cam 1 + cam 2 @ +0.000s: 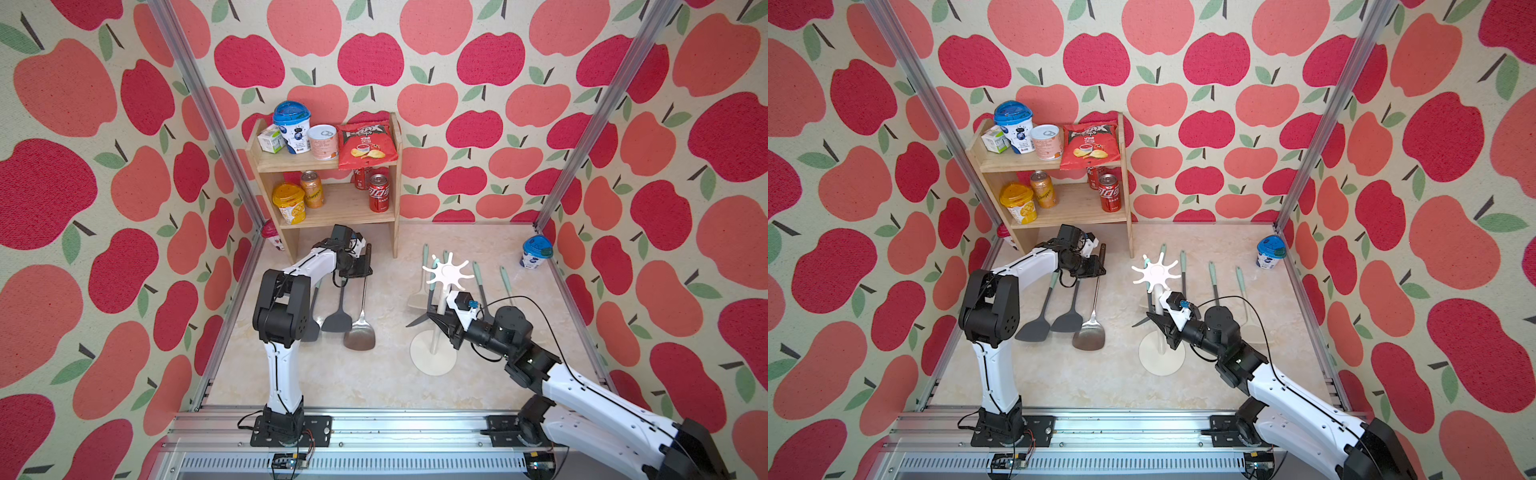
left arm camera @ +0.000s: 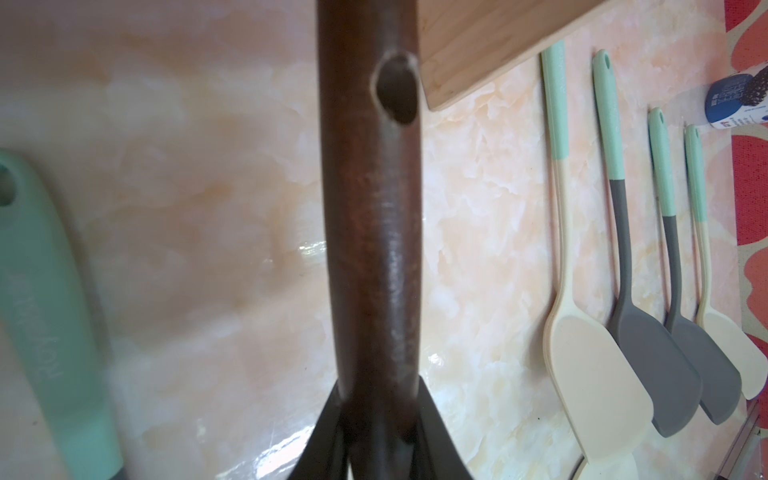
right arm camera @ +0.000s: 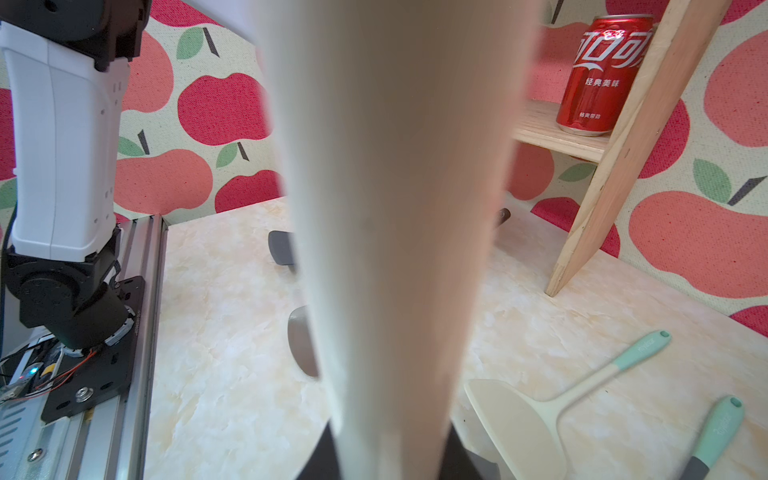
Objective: Take the spatula off the kitchen utensil rack
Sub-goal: Place the spatula at the center of the board.
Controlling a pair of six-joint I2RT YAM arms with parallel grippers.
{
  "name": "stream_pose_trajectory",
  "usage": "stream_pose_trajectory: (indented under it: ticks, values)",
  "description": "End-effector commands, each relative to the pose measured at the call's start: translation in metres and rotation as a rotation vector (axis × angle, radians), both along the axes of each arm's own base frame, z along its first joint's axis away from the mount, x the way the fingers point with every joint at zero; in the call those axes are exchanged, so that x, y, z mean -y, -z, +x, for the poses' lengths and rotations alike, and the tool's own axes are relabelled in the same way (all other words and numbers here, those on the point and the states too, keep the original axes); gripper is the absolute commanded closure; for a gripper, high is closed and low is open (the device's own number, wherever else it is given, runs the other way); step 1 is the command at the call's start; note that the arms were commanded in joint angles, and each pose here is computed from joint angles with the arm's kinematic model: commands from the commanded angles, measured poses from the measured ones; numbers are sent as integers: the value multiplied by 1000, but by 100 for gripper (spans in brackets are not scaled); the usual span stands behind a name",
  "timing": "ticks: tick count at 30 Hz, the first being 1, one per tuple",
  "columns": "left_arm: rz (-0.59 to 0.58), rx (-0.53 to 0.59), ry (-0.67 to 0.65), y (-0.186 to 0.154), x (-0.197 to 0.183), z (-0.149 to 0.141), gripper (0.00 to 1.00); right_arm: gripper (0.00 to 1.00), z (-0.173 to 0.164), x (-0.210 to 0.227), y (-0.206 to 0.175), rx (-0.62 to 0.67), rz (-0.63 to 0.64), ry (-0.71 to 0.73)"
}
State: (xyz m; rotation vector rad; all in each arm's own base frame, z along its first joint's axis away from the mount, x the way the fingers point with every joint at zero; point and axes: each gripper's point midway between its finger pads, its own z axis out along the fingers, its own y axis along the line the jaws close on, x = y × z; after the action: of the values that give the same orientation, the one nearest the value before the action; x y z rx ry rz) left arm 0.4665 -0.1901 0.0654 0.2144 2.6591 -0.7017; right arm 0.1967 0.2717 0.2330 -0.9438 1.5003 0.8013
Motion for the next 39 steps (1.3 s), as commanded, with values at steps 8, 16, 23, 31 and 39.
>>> stream_pose_trajectory:
  ticks: [8, 16, 23, 31, 39]
  values:
    - [-3, -29, -36, 16, -8, 10, 100, 100, -4, 5, 44, -99, -118, -1]
    - [-3, -52, -49, 23, -9, 11, 97, 100, -3, 5, 45, -99, -120, 0]
    - [6, -54, -51, 23, -10, 13, 93, 100, -3, 6, 44, -94, -122, 8]
    - [8, -78, -47, 29, -9, 11, 85, 100, -3, 7, 45, -94, -125, 8]
    - [27, -22, -40, 5, -10, 8, 75, 100, -3, 6, 44, -97, -122, 2]
